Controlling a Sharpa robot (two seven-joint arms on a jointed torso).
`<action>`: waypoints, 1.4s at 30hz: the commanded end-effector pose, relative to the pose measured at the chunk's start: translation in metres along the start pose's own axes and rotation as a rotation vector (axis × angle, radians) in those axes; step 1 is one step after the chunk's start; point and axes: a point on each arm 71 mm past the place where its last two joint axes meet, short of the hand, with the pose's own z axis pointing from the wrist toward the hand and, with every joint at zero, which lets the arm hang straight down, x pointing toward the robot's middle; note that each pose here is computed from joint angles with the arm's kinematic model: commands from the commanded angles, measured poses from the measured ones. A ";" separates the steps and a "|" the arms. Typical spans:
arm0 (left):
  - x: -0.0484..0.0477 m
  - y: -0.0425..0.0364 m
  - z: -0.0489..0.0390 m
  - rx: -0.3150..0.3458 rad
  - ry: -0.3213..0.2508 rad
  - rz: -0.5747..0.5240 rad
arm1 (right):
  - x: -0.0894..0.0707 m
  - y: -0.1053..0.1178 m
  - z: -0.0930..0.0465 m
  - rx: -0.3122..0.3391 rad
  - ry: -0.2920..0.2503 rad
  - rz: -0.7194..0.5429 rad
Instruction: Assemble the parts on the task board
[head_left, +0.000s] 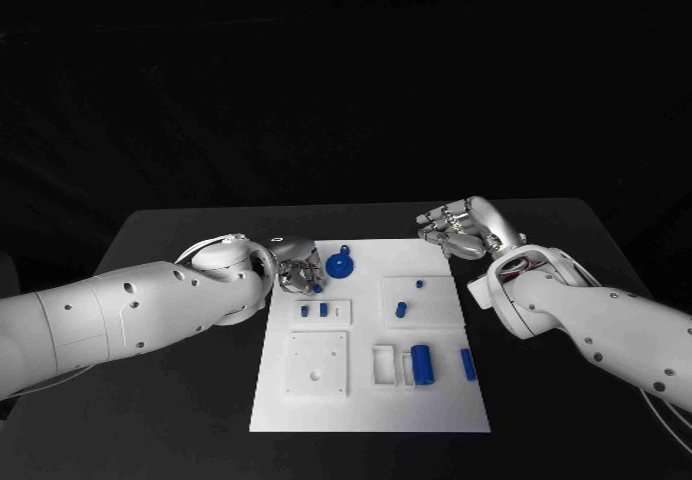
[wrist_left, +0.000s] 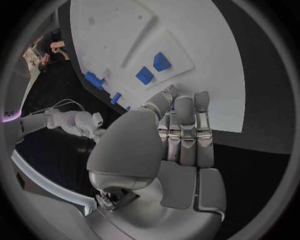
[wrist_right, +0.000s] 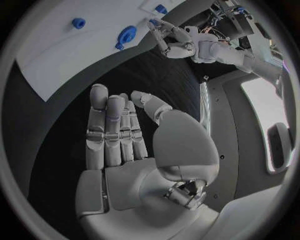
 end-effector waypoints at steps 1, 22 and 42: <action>0.0053 -0.0027 0.0007 0.014 0.026 0.006 | 0.002 0.002 0.000 -0.014 0.018 0.000; 0.0090 -0.0048 0.0015 0.011 0.050 0.011 | 0.003 0.001 0.000 -0.012 0.025 0.001; 0.0096 -0.0015 0.0004 0.001 0.045 0.011 | 0.004 0.000 0.000 -0.009 0.032 0.000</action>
